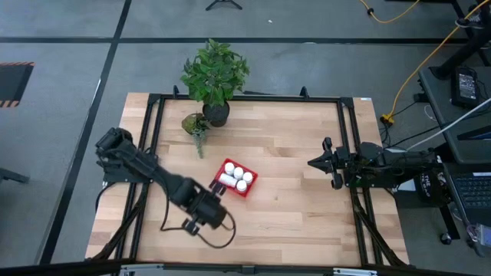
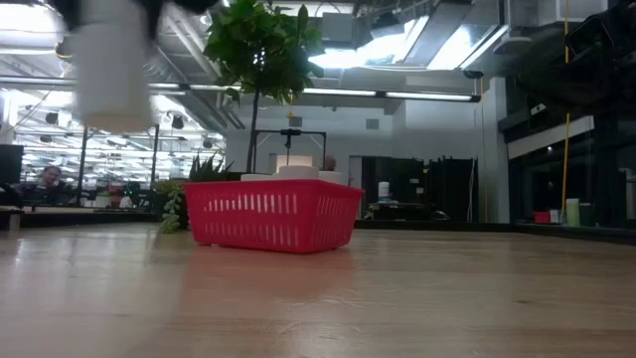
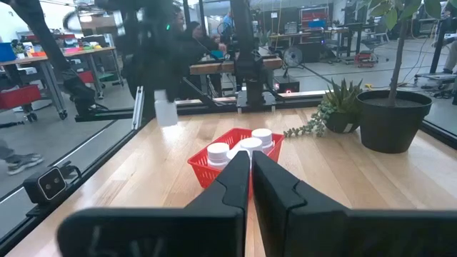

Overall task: Pick and place pill bottles into a basket
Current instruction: Put the white pill bottle into the bin, then adjust the white pill bottle into the bin

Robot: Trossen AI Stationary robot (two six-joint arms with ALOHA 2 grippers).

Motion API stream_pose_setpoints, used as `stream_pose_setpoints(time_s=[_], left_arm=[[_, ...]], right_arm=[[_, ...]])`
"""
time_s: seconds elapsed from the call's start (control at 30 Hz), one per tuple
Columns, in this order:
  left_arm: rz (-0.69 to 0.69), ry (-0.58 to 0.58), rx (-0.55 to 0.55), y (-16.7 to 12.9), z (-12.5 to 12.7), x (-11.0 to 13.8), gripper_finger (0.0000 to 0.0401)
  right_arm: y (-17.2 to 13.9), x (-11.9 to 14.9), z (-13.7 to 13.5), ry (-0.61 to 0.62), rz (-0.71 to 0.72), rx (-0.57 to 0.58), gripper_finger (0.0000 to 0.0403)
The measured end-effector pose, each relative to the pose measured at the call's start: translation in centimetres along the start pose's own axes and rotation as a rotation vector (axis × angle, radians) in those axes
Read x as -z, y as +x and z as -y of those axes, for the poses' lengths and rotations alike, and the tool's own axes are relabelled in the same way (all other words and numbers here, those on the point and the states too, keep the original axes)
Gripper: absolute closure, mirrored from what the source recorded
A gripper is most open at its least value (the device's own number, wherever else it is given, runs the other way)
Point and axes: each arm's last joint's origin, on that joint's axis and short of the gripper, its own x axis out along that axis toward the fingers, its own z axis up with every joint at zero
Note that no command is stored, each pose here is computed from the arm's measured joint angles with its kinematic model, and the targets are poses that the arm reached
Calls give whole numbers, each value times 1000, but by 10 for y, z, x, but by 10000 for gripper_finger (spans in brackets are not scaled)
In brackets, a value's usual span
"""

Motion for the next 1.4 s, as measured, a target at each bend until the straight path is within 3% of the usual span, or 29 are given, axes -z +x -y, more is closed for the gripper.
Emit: stream_pose_setpoints(time_s=[0.2,0.6,0.77,0.97,1.17,1.4], left_arm=[[21,-52,20,28,26,10,244],[-37,-80,52,60,36,33,244],[-41,-82,55,60,36,33,239],[-43,-88,74,60,36,33,184],[-49,-121,74,59,36,33,158],[-28,-110,59,30,33,15,134]], right_arm=[[0,0,0,0,0,0,381],[0,0,0,0,0,0,381],[0,0,0,0,0,0,381],[0,0,0,0,0,0,381],[0,0,0,0,0,0,381],[0,0,0,0,0,0,381]])
